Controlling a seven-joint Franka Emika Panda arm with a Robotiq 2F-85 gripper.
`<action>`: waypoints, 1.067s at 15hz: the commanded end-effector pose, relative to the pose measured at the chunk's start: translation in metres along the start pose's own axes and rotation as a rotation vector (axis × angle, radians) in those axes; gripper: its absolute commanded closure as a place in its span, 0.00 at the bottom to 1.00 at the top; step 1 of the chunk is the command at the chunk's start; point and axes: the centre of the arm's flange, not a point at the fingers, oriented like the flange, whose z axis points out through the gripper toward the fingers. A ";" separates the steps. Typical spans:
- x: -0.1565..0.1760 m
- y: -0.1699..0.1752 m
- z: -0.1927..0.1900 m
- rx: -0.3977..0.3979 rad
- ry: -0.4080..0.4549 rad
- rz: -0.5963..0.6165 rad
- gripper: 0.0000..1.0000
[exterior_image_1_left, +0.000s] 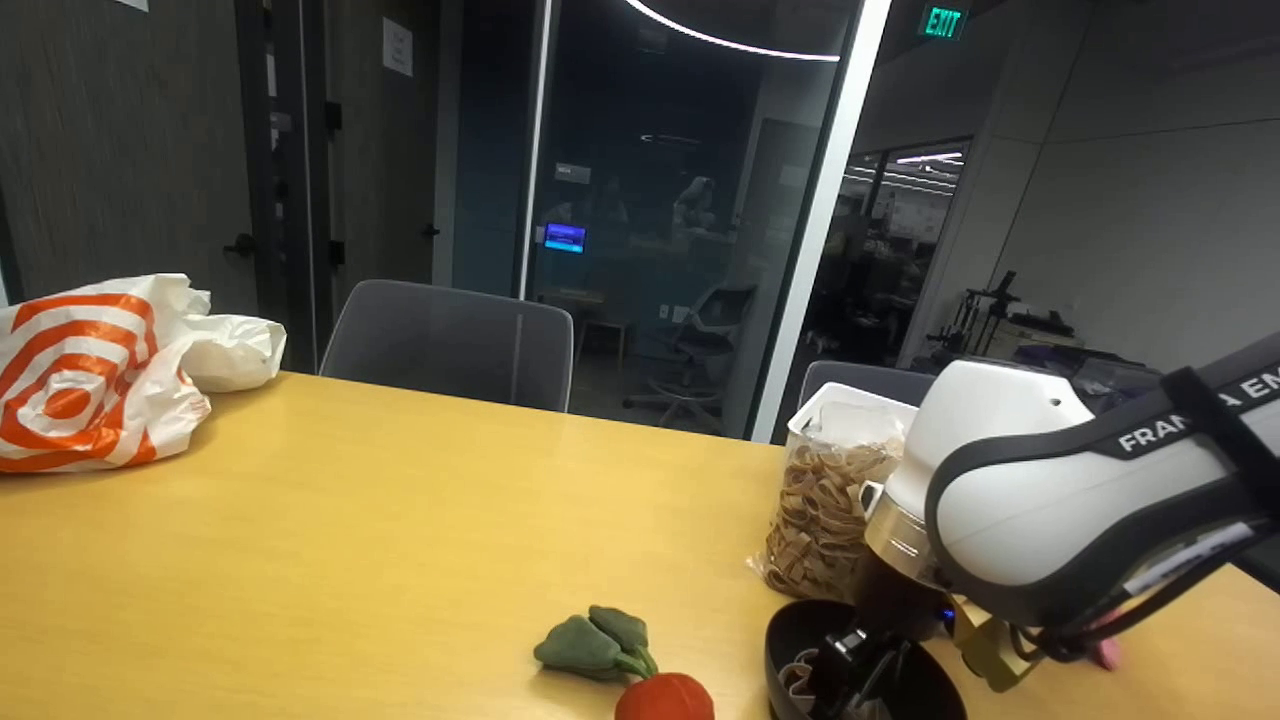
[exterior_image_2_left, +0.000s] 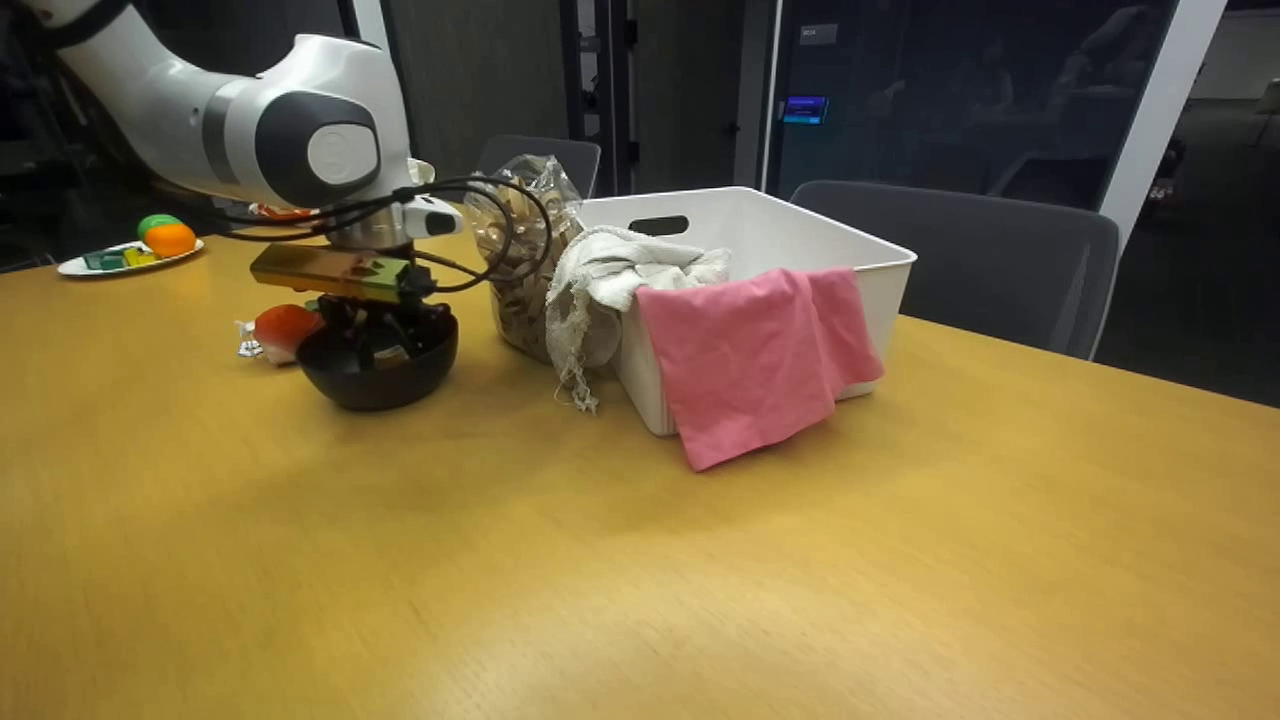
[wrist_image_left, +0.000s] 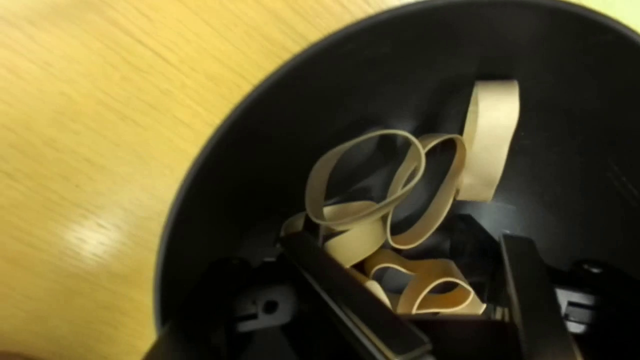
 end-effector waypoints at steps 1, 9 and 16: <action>0.007 0.002 -0.002 0.001 0.017 -0.010 0.60; 0.010 0.014 -0.025 0.002 0.018 0.030 1.00; 0.012 0.026 -0.074 0.080 -0.037 0.070 0.99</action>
